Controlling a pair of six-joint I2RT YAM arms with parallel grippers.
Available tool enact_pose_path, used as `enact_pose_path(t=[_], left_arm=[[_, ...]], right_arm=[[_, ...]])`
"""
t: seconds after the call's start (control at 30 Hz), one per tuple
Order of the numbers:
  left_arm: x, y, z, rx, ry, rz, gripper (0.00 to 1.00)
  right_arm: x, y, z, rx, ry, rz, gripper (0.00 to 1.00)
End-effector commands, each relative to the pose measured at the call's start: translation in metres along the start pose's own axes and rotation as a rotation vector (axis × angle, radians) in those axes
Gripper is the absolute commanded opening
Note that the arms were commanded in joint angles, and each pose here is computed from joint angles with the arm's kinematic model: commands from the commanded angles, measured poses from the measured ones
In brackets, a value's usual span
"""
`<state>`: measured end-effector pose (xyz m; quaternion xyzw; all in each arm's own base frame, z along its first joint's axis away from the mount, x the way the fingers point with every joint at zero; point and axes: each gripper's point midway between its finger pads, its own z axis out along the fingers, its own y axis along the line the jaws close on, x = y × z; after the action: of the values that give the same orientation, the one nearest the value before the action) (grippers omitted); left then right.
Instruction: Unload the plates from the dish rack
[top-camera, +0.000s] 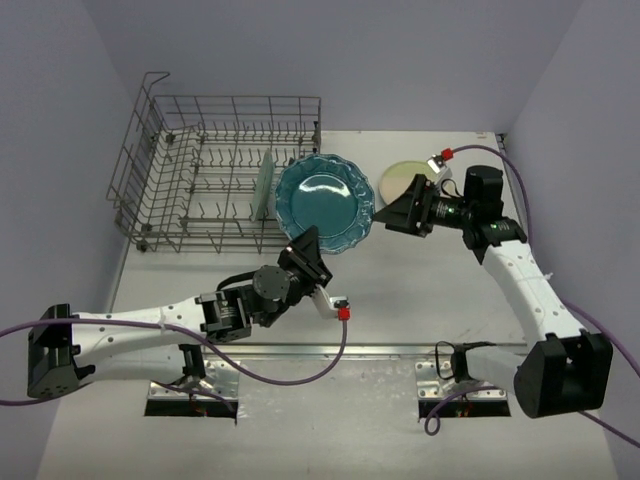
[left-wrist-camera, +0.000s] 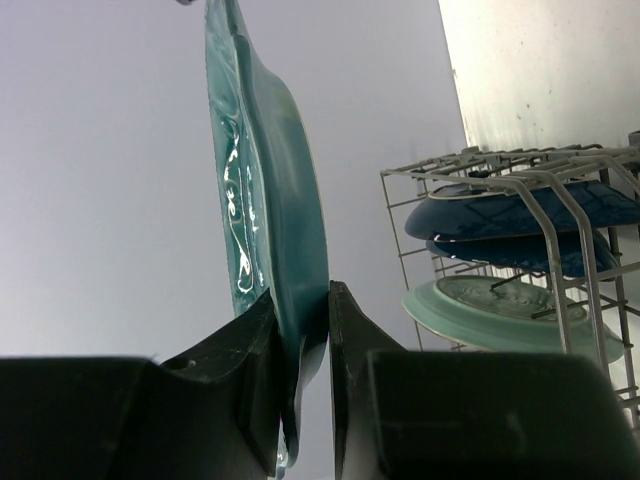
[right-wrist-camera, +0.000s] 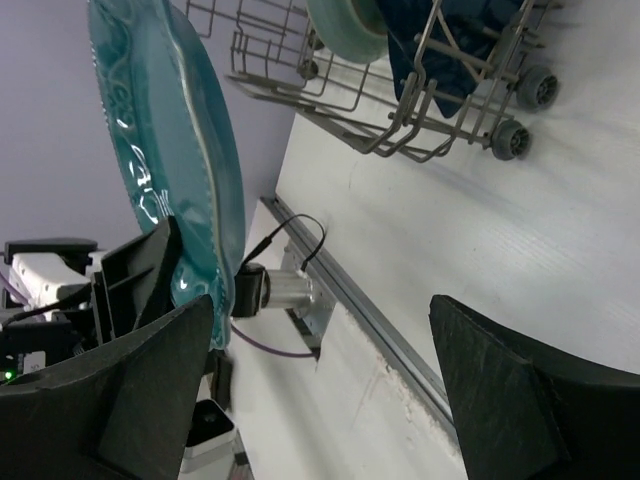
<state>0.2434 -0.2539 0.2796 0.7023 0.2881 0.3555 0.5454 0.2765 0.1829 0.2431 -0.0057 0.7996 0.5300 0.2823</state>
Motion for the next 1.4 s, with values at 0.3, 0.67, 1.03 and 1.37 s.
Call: enact_pose_path(t=[0.3, 0.67, 1.03, 1.37], left_arm=[[-0.008, 0.050, -0.001, -0.163, -0.002, -0.126, 0.00], [-0.012, 0.044, 0.007, -0.126, 0.007, -0.156, 0.12], [0.030, 0.059, -0.007, -0.110, 0.161, -0.422, 0.91], [0.150, 0.141, -0.014, -0.177, 0.447, -1.211, 1.00]], right_arm=[[-0.023, 0.032, 0.039, -0.071, 0.016, -0.160, 0.54], [-0.012, 0.034, 0.040, -0.111, 0.050, -0.172, 0.00], [-0.081, -0.016, -0.017, -0.026, -0.151, -0.042, 0.00], [-0.161, -0.120, -0.074, 0.190, -0.367, 0.021, 0.00]])
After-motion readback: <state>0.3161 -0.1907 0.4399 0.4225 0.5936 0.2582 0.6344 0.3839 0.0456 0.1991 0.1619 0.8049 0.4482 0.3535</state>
